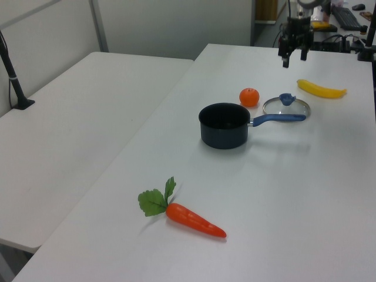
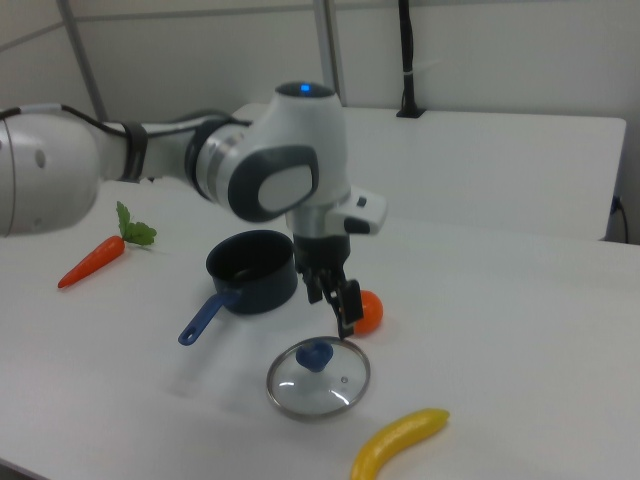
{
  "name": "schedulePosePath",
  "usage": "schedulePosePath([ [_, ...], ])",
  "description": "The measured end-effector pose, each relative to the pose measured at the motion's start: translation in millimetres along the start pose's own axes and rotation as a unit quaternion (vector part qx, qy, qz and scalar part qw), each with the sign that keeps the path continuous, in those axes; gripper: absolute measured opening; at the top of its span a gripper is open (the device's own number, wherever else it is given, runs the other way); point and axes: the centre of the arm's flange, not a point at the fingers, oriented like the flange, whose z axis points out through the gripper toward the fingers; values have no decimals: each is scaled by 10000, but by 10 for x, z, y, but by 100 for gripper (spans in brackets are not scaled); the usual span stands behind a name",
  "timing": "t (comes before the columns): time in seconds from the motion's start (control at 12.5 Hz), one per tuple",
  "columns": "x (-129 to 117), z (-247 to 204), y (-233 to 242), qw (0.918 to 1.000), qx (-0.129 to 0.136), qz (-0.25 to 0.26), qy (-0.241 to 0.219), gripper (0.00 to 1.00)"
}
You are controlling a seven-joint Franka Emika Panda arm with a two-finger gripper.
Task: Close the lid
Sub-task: 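Move the gripper over the glass lid and lower onto the blue knob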
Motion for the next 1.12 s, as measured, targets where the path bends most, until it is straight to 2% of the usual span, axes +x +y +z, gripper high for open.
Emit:
schedulePosePath([
  [0.48,-126,681,22,9994,43,212,268,98],
  [1.12,-145,843,-20,9992,80,228,309,98],
])
